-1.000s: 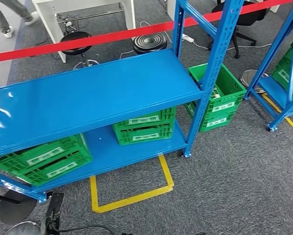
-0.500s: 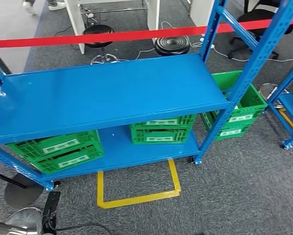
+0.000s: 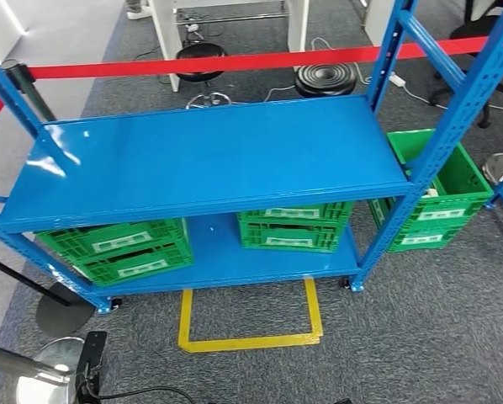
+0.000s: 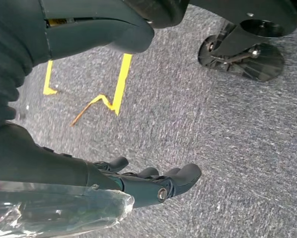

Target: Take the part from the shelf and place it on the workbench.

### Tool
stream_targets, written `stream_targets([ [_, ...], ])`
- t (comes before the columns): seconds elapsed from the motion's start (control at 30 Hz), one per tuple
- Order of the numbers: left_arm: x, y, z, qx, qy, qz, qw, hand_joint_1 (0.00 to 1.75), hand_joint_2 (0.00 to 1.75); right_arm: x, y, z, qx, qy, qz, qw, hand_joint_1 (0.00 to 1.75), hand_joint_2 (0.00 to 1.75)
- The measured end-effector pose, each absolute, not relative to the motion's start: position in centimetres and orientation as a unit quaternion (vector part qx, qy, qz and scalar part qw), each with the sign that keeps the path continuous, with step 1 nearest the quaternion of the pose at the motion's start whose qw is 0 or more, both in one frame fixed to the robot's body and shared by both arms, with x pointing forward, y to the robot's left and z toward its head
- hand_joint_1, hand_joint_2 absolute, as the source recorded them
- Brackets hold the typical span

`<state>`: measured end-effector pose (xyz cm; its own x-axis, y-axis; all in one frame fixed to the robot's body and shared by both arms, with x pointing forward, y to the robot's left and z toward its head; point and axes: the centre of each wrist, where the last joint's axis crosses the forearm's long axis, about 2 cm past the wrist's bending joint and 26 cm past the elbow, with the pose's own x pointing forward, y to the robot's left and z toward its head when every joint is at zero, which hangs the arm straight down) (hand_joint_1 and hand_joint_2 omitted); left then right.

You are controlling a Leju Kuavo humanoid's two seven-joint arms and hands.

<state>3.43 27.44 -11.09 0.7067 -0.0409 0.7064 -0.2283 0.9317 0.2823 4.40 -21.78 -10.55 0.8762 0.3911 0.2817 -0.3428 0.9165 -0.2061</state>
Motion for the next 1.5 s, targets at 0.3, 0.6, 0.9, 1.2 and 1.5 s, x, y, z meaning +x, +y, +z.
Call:
stream_targets([
  [0.3,3.6,27.5,-11.1,0.179,-0.379,0.052,0.906,0.0,1.75,4.6,-21.8,-10.5,-0.071,-0.162,0.189,0.966,0.0,0.0],
  [0.6,3.8,27.0,-11.0,0.185,-0.38,0.031,0.906,0.0,1.75,4.5,-21.8,-10.5,-0.094,-0.118,0.183,0.971,0.0,1.75],
  [0.9,3.5,27.2,-11.1,0.176,-0.366,0.031,0.913,0.0,1.75,4.2,-22.1,-10.6,-0.091,-0.108,0.158,0.977,0.0,1.75],
  [1.2,0.4,27.4,-11.3,0.145,-0.295,0.039,0.944,0.0,0.87,5.7,-24.6,-10.6,-0.106,-0.13,0.111,0.98,0.0,0.44],
  [1.5,-1.1,27.7,-11.4,0.113,-0.238,0.04,0.964,0.0,0.0,5.8,-26.6,-10.7,-0.102,-0.141,0.077,0.982,0.0,0.87],
])
